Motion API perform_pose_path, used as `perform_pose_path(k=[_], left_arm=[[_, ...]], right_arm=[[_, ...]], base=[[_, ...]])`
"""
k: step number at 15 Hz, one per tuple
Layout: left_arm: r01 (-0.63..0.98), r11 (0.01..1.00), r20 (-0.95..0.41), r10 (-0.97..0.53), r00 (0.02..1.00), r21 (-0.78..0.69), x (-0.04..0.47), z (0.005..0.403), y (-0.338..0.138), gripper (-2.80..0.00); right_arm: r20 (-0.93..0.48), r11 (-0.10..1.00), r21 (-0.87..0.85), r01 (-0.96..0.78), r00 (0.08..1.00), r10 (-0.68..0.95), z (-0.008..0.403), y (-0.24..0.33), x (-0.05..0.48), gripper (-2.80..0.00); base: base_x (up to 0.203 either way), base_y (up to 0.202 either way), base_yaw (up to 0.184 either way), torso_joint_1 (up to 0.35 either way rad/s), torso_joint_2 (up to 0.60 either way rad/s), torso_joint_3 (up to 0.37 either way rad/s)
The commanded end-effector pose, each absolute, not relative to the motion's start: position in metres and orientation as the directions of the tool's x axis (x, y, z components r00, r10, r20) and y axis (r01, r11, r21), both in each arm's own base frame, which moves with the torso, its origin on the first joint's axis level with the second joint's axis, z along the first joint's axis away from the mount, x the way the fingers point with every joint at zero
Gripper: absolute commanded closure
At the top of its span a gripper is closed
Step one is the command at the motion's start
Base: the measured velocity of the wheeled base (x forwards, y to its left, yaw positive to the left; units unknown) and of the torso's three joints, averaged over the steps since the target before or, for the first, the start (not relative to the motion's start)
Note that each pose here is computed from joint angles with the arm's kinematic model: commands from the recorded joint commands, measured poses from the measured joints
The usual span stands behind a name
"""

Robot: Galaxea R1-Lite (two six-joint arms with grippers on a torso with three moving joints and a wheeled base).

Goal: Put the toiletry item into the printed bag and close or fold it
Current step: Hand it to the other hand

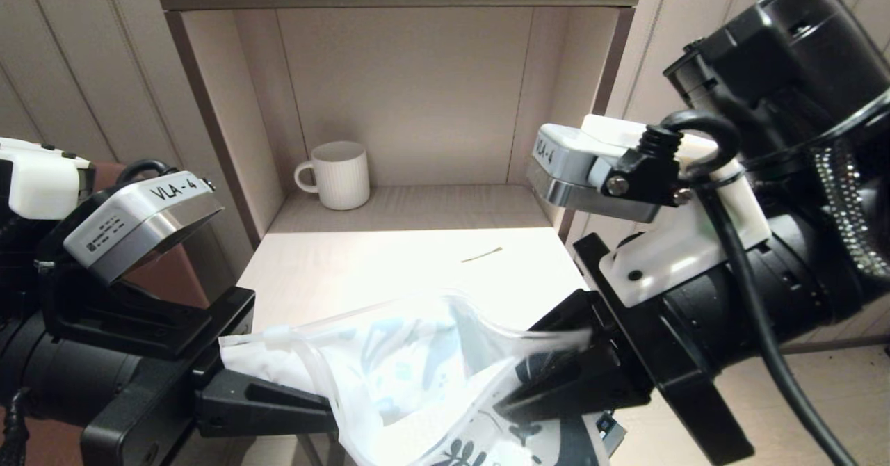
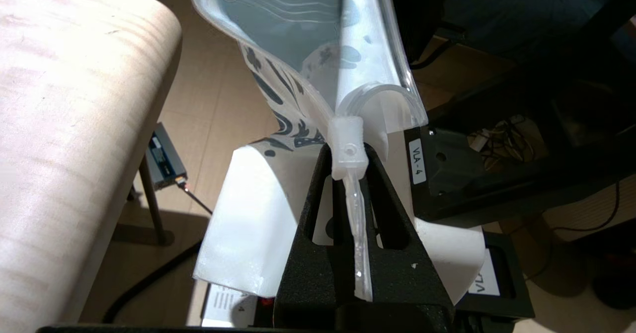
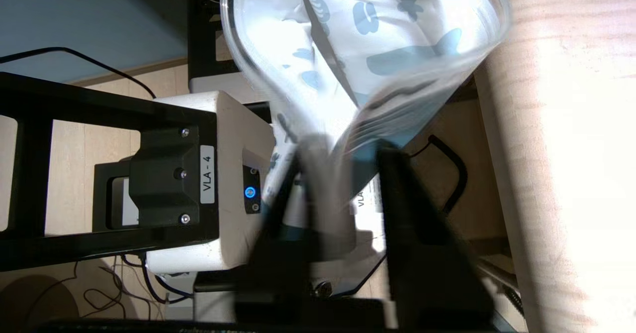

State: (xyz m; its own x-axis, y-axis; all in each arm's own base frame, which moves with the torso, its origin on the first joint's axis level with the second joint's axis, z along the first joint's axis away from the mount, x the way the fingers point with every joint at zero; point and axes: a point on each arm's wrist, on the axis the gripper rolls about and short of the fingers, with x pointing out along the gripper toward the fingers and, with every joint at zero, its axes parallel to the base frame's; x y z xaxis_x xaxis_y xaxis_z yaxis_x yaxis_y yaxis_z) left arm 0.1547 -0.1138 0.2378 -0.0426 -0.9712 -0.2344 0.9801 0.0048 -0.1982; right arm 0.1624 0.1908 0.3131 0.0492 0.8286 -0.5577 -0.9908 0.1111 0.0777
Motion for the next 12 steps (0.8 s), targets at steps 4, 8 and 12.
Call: perform_pose_path(k=[4,8,12], left_arm=[[0.98,-0.001,-0.233,-0.971,-0.049,-0.2,0.154,0.237,-0.114,0.0],[0.98,0.0,-0.232,-0.971,-0.047,-0.199,0.152,0.237,-0.112,0.0],[0.981,0.0,-0.228,-0.973,-0.045,-0.194,0.15,0.239,-0.111,0.0]], right_arm=[[-0.558,0.112,0.077,-0.991,0.05,0.828,0.313,0.186,0.16,0.0],[-0.545,0.145,0.07,-0.987,0.084,0.834,0.317,0.171,0.158,0.0],[-0.536,0.129,0.061,-0.99,0.076,0.841,0.313,0.178,0.157,0.0]], base=[[0.0,0.0,0.0,0.0,0.0,0.0],[0.0,0.0,0.0,0.0,0.0,0.0],[0.0,0.0,0.0,0.0,0.0,0.0]])
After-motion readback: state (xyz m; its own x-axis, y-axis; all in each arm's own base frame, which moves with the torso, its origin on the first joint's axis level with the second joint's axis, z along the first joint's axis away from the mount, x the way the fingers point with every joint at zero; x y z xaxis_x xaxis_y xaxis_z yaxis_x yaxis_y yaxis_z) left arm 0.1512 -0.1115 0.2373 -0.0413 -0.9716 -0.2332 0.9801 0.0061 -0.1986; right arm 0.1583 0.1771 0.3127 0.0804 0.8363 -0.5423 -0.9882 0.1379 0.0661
